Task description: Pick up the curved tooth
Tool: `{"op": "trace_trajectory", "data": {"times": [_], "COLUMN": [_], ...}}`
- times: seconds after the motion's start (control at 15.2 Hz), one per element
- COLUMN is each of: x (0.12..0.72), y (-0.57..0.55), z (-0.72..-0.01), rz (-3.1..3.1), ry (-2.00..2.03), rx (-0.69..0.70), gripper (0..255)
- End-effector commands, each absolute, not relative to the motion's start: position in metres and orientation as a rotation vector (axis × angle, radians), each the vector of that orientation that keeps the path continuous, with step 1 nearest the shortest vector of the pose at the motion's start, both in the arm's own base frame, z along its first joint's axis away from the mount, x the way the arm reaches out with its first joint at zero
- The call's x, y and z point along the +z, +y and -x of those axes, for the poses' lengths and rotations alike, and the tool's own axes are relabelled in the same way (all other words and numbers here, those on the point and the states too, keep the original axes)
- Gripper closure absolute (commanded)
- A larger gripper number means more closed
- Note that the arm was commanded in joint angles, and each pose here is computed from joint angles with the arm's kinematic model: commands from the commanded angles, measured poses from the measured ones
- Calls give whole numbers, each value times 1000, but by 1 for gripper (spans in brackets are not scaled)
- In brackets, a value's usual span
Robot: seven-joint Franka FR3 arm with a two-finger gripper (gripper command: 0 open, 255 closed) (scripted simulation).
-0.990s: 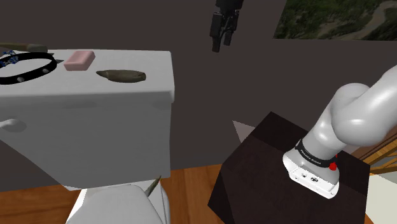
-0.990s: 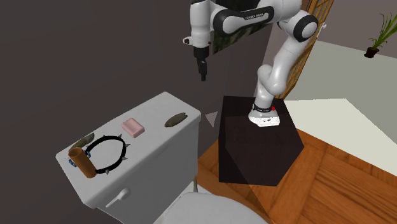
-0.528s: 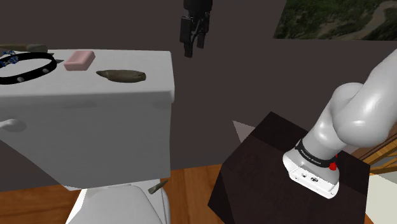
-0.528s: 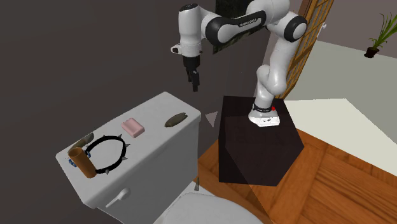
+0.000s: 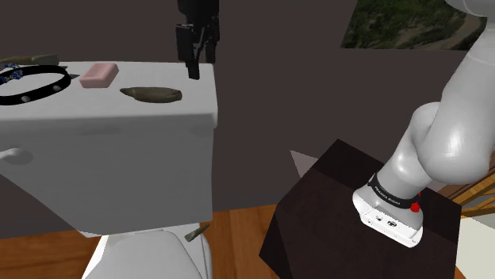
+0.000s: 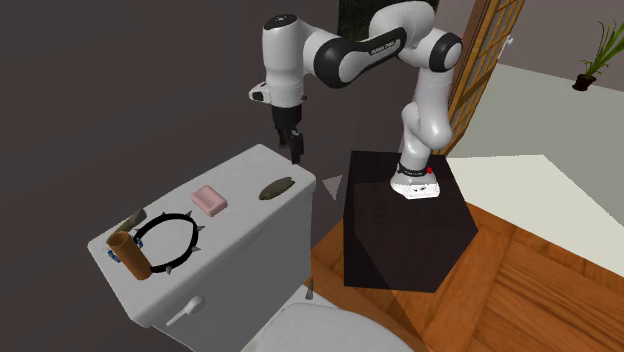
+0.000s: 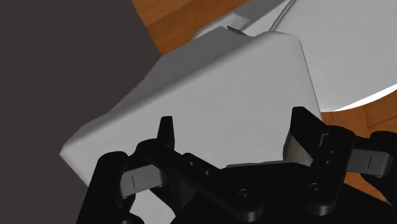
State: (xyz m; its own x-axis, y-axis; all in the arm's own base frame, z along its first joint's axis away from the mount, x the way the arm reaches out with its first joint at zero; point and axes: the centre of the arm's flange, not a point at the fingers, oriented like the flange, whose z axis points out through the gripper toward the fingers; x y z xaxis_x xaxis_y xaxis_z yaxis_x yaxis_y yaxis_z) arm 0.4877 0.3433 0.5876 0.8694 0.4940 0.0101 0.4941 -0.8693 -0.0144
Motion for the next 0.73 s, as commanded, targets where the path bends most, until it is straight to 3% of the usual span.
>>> {"op": "trace_trajectory", "data": {"times": [0.0,0.66], "x": [585,562], "y": [369,448], "z": [-492,-499], "rz": [3012,2980], "ry": [-859,-1033], "rx": [-19,-46], "gripper": [0,0]}}
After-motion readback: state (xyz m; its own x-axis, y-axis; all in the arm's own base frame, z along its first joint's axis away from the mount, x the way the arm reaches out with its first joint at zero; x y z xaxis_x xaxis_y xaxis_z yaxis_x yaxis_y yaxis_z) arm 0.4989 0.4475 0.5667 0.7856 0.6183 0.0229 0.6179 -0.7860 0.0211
